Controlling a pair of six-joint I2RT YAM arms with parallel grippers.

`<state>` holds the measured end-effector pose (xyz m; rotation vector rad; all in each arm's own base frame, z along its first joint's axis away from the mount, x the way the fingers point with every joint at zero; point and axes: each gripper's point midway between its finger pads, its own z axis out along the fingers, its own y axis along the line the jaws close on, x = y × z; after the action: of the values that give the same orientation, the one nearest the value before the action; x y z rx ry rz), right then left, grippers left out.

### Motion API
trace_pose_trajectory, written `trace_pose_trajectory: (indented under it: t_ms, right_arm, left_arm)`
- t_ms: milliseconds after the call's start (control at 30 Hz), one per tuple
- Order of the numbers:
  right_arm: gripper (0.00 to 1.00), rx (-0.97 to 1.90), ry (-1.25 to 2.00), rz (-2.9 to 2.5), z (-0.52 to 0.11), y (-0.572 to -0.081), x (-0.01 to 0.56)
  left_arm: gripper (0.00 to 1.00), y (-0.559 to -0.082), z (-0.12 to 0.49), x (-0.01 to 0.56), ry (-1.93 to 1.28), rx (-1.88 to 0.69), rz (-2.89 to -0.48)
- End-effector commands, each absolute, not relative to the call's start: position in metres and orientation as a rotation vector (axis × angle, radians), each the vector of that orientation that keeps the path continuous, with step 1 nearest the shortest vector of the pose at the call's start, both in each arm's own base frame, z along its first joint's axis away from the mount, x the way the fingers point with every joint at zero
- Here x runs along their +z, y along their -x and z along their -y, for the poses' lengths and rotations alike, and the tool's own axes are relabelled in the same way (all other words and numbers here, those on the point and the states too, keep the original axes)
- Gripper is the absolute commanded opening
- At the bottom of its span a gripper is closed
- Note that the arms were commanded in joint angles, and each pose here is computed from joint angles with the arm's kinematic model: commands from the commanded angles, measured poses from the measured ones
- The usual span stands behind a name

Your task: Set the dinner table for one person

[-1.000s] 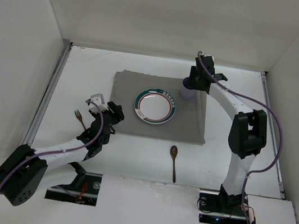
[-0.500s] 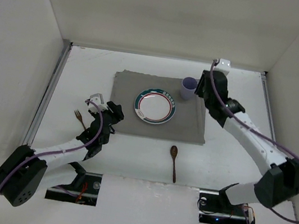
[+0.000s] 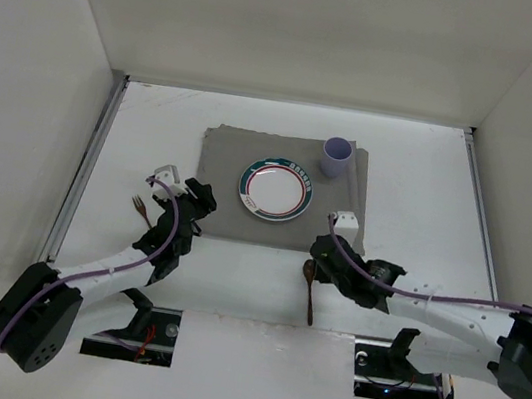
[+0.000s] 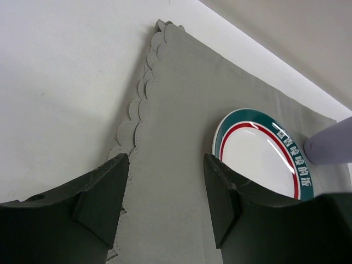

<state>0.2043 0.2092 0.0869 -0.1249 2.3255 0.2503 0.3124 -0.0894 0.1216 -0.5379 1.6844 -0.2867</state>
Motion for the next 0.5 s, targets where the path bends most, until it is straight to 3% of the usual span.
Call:
trace_pose_trajectory:
  t_ms: [0, 167, 467]
  right_arm:
    - [0.37, 0.265, 0.022, -2.439, -0.206, -0.176, 0.065]
    - [0.46, 0.307, 0.148, -2.488, -0.228, -0.159, 0.05]
    - [0.42, 0.173, 0.16, -2.55, -0.215, -0.15, 0.033]
  left_arm:
    - [0.54, -0.313, 0.091, 0.126, 0.546, -0.306, -1.668]
    - [0.54, -0.313, 0.093, 0.128, 0.541, -0.316, -1.665]
    - [0.54, -0.311, 0.092, 0.13, 0.544, -0.32, -1.657]
